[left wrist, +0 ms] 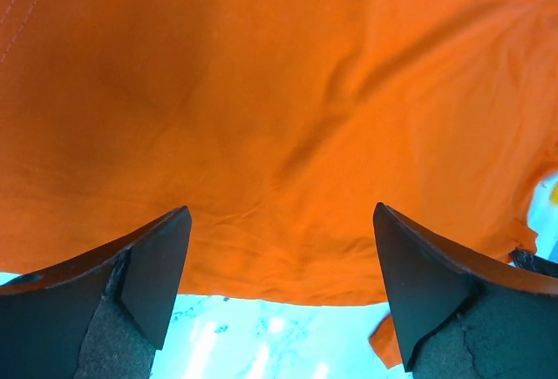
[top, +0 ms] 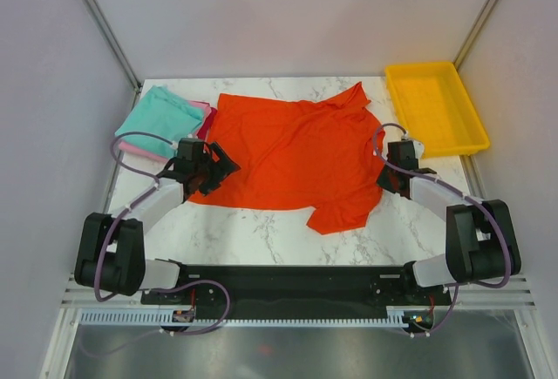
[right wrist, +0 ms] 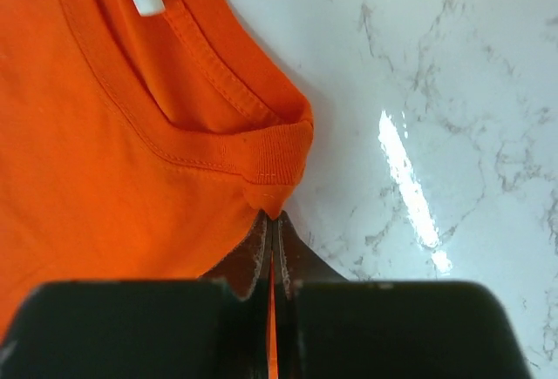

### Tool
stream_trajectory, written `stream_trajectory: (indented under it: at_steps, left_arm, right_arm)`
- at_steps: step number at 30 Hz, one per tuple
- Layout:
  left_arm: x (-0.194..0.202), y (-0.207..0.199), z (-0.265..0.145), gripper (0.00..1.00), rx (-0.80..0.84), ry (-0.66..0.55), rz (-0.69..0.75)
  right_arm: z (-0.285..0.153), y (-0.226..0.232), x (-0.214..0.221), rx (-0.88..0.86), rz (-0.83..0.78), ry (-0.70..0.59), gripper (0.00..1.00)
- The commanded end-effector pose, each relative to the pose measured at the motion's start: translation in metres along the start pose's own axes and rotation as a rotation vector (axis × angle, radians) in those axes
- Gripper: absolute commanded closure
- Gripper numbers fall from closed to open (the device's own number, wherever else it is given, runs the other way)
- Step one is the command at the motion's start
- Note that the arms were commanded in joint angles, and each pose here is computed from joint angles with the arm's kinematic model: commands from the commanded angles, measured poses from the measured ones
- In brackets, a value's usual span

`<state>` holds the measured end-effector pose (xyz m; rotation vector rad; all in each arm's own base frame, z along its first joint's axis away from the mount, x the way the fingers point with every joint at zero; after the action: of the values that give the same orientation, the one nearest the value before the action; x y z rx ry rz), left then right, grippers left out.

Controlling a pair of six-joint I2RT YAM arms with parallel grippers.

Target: Fold and stack the t-shirts

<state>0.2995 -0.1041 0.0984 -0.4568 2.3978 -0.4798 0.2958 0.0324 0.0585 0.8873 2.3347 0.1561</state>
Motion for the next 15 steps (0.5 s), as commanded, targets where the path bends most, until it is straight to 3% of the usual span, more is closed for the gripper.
stream_trajectory:
  at_steps: [1,6,10,11,13,14,15]
  left_arm:
    - [-0.019,-0.014,-0.019,0.07,0.061,-0.105,0.044]
    - [-0.023,-0.013,-0.030,0.07,0.068,-0.167,0.047]
    - [-0.026,-0.010,-0.029,0.07,0.051,-0.185,0.059]
    - [-0.026,-0.010,-0.028,0.07,0.046,-0.187,0.062]
    - [-0.027,-0.009,-0.029,0.07,0.045,-0.193,0.063]
    - [-0.026,-0.009,-0.029,0.06,0.045,-0.191,0.063]
    - [-0.027,-0.010,-0.030,0.06,0.047,-0.193,0.064]
  right_arm:
    - [-0.012,0.026,-0.043,-0.043,0.057,-0.163,1.00]
    - [-0.013,0.070,-0.085,-0.112,0.121,-0.225,1.00]
    - [0.018,0.101,-0.096,-0.176,0.104,-0.196,0.97]
    - [0.020,0.116,-0.099,-0.237,0.096,-0.180,0.77]
    - [0.027,0.121,-0.093,-0.261,0.080,-0.141,0.51]
    - [0.028,0.120,-0.083,-0.267,0.069,-0.127,0.31]
    - [0.025,0.119,-0.082,-0.274,0.068,-0.144,0.28]
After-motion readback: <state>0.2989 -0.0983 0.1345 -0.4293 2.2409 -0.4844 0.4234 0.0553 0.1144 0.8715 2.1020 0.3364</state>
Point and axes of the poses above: each gripper's point midway between its finger pads, its own z axis out along the fingers, its own y axis along the line the jaws close on, x = y × z, the point moved 4 cm from there along -z, back along the fingers, and after that the axes turned 13 degrees about z, right-handed, at the moved point
